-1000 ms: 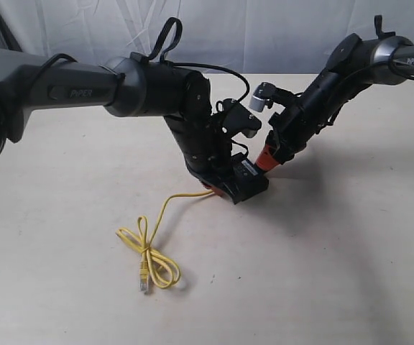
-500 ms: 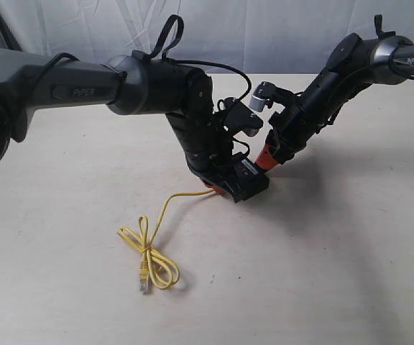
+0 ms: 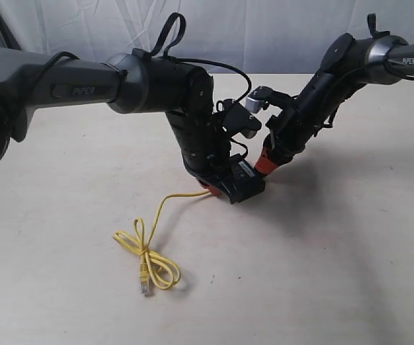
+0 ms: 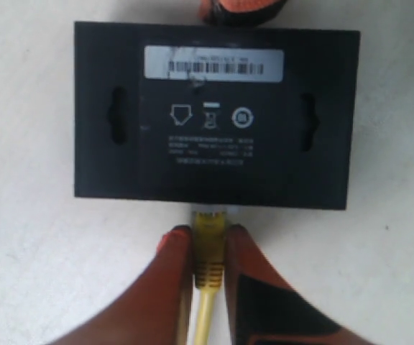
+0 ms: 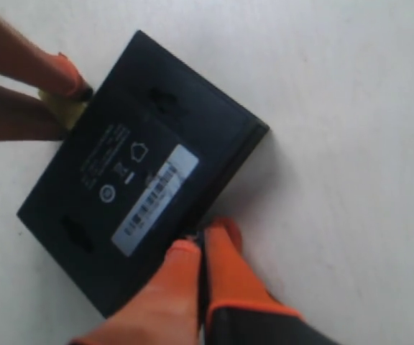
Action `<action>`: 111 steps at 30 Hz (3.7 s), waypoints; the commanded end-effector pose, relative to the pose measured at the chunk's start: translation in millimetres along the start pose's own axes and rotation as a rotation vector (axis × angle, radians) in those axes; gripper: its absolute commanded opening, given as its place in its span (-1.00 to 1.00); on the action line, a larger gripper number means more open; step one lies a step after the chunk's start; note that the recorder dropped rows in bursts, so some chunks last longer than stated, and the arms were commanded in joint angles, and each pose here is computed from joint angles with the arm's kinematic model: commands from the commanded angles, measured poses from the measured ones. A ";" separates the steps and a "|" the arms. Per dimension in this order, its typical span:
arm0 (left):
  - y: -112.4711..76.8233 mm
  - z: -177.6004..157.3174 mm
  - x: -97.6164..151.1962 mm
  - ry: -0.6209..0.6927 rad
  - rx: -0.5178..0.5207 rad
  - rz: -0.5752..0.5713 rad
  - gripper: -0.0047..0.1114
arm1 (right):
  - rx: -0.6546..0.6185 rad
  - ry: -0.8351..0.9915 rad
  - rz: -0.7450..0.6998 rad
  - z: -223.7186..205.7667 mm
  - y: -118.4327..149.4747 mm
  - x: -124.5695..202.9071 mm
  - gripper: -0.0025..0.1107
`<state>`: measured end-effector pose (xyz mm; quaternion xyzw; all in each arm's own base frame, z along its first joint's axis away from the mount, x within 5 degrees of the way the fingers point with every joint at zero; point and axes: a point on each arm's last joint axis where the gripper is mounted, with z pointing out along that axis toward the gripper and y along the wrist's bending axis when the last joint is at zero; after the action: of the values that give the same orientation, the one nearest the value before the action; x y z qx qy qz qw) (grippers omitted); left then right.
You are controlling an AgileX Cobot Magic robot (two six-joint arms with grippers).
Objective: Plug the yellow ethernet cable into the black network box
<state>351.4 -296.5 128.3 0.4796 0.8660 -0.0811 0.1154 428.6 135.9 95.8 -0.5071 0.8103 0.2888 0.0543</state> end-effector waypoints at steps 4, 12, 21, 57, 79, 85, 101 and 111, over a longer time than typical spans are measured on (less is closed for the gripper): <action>0.9 -3.7 -5.2 -0.037 -0.010 -0.016 -0.92 | 0.085 0.079 0.038 -22.4 8.4 -2.3 -0.97; 0.0 -3.6 -3.3 -0.016 0.000 -0.016 -0.92 | 0.288 0.149 0.151 -41.9 1.3 1.4 -0.97; -0.6 -3.7 1.2 0.033 0.006 -0.003 -0.24 | 0.596 0.117 0.329 -87.4 3.8 -4.6 -0.97; 44.6 -208.4 133.4 0.003 -0.367 -0.376 -0.91 | 0.751 -0.004 0.537 -191.0 154.8 30.1 -0.97; -25.4 -251.8 222.7 -0.426 -0.459 -0.463 -0.91 | 0.924 -0.338 0.484 -204.0 248.2 86.3 -0.97; -39.4 -253.2 239.3 -0.536 -0.473 -0.453 -0.91 | 0.980 -0.453 0.444 -208.6 276.3 102.6 -0.97; -74.5 -267.1 281.3 -0.840 -0.541 -0.406 -0.91 | 1.101 -0.780 0.324 -192.9 322.1 146.5 -0.97; -89.5 -266.8 300.3 -1.031 -0.589 -0.357 -0.91 | 1.148 -0.964 0.238 -175.3 330.3 164.2 -0.97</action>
<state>94.5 -34.4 301.6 0.1799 0.7694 -0.0699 0.6089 107.6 20.6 317.1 -0.1323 0.7835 0.0117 0.6070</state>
